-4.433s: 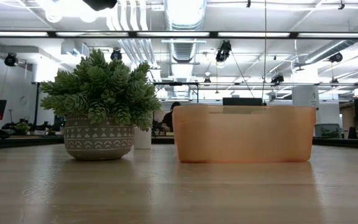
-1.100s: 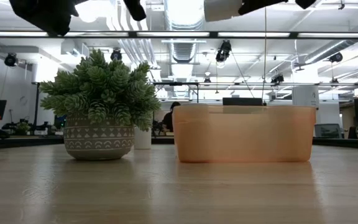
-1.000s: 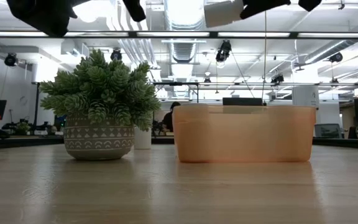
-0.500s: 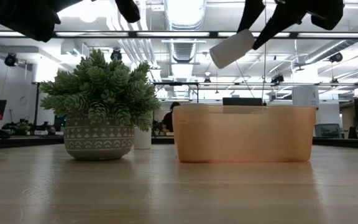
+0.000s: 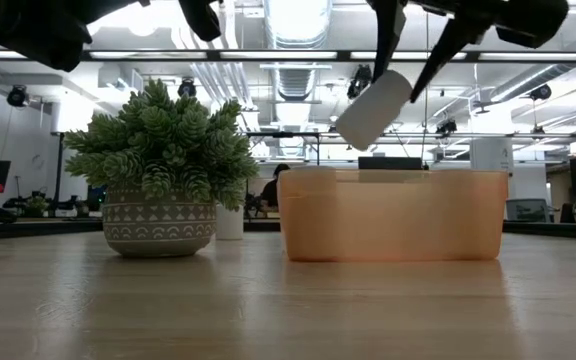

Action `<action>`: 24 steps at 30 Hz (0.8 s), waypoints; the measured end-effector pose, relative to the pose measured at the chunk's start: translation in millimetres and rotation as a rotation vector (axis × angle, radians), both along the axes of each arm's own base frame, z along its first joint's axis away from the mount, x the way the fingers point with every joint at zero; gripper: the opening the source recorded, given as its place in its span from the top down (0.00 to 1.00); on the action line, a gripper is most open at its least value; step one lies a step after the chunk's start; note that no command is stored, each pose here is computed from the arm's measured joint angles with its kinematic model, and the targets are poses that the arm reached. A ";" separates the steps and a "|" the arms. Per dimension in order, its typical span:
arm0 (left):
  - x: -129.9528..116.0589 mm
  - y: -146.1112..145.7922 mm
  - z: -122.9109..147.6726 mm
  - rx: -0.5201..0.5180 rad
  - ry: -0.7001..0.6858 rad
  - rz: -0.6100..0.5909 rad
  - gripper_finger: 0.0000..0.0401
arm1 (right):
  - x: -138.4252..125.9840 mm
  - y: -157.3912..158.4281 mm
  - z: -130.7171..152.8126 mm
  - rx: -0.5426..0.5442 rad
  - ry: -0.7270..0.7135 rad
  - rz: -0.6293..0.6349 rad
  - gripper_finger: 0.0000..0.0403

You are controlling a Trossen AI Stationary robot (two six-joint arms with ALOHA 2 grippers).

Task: Pick and place pill bottles into a basket
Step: Put the white pill bottle into the orange bin

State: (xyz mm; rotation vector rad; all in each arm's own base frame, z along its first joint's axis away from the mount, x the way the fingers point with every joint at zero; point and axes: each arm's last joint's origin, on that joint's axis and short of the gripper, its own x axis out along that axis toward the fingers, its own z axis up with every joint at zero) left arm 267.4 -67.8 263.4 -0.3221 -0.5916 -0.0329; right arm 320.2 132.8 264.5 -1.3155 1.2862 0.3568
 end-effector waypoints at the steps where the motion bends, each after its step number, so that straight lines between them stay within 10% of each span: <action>1: 0.1 0.0 0.4 0.000 -0.002 0.000 0.47 | 1.5 1.9 -1.9 0.004 0.022 0.011 0.66; 24: 0.1 0.1 0.4 0.000 -0.002 0.000 0.47 | 33.0 23.5 -39.3 -0.047 0.308 0.142 0.66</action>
